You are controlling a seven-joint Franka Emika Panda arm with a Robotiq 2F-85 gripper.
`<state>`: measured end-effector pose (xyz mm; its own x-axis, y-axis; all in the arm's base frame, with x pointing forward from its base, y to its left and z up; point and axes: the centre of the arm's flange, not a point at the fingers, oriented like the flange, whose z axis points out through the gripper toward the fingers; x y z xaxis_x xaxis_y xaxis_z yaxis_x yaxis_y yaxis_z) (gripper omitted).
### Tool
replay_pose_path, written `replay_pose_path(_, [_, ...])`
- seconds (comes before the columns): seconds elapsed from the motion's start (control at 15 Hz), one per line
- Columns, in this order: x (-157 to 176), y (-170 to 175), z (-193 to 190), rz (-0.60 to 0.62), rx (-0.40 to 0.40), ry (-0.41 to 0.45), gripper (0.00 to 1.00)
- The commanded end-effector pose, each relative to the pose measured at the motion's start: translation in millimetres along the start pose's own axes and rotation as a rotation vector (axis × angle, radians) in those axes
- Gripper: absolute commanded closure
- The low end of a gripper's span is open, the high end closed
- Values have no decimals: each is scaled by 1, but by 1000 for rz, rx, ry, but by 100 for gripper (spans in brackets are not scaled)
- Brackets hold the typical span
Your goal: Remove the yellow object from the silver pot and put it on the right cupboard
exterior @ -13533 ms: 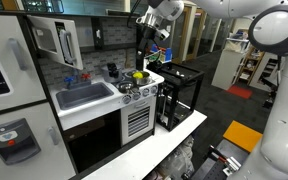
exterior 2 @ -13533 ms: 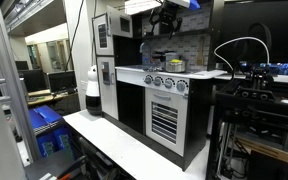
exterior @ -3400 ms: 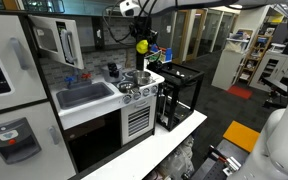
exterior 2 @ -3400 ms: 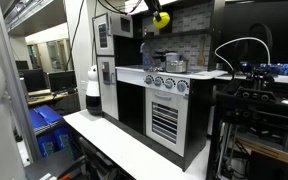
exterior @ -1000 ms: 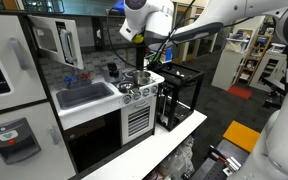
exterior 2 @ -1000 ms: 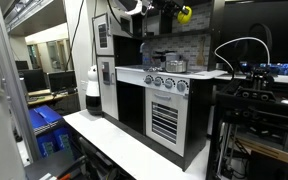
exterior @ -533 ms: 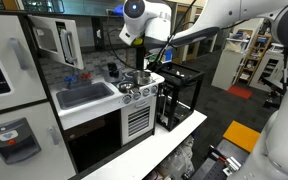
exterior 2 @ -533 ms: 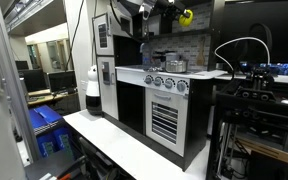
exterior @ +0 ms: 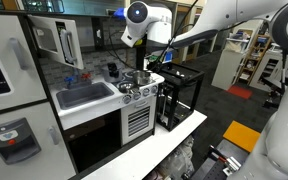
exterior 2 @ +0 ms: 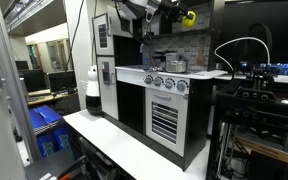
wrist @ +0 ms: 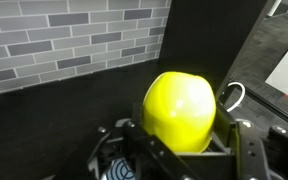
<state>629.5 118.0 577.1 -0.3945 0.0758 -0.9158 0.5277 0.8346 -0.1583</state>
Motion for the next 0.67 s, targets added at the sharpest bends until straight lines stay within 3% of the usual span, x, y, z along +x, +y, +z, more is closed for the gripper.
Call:
replay_pose_path(0.0, [4, -10, 14, -5, -31, -38, 57])
replay_pose_path(0.6, [5, -16, 36, -8, -80, -67, 57])
